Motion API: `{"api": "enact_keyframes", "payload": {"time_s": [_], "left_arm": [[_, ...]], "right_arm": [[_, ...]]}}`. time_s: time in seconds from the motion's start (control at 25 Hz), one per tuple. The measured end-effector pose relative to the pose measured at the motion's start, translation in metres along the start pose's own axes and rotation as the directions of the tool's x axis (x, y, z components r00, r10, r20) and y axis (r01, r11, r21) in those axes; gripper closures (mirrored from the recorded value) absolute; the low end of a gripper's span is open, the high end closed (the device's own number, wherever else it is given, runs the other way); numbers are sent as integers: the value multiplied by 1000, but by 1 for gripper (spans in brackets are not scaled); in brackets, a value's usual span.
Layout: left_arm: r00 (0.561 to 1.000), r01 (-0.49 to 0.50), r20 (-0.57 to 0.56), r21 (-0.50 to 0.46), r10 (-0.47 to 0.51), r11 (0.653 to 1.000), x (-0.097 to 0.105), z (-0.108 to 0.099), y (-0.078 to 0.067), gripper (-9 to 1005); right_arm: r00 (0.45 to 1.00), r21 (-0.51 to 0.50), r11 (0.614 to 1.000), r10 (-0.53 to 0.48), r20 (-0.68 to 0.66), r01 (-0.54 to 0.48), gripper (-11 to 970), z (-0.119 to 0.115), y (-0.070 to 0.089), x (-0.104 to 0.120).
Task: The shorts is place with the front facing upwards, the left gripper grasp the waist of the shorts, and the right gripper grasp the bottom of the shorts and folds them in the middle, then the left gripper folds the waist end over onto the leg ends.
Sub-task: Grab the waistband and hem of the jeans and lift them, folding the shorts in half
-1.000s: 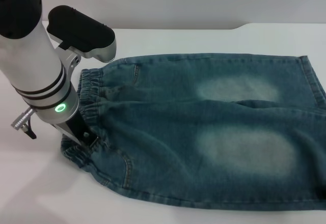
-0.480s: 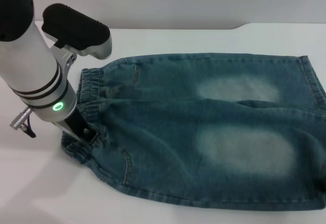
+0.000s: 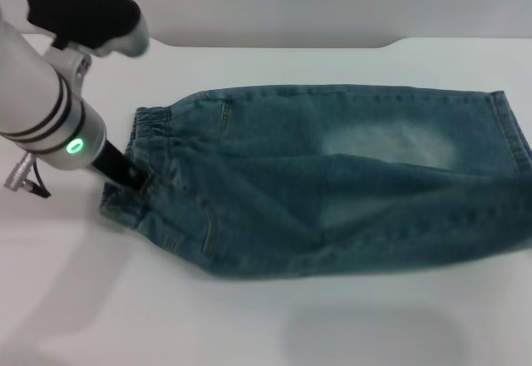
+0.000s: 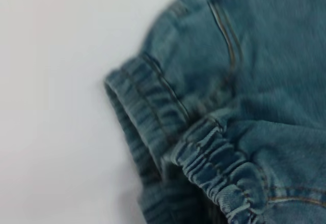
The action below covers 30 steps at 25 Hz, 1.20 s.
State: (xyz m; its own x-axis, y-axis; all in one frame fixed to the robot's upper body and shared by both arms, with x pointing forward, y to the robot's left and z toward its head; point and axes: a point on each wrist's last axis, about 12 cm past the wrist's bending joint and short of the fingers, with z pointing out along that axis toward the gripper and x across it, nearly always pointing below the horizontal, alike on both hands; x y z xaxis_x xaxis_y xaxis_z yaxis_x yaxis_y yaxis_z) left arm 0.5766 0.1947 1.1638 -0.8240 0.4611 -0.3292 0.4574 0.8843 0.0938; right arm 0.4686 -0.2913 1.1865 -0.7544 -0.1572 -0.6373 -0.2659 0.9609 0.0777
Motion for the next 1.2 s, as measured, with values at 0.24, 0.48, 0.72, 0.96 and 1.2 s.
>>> {"api": "enact_keyframes", "payload": {"time_s": [0.24,0.48,0.72,0.96,1.2], "left_arm": [[993,45,110,-8,-44,999,-3,-5,14,922],[981,61,184,-12,-58,998,-5,-6,18,920],[960,75,273,-12,-69,997,-11,-5,21,918],[930,82,361,-8,-74,997,-19,7,21,916],[923,77,377,8,-74,997,-20,19,18,914]], "right_arm": [[991,30,1000,-11,134,7,921,-8,-14,-11],[970,103,995,-40,239,15,919,-11,-24,-11],[937,166,986,-50,346,-9,916,-6,-32,-11],[907,212,977,-77,414,-13,914,10,-37,-9],[891,243,970,-95,445,-18,911,35,-42,-5]]}}
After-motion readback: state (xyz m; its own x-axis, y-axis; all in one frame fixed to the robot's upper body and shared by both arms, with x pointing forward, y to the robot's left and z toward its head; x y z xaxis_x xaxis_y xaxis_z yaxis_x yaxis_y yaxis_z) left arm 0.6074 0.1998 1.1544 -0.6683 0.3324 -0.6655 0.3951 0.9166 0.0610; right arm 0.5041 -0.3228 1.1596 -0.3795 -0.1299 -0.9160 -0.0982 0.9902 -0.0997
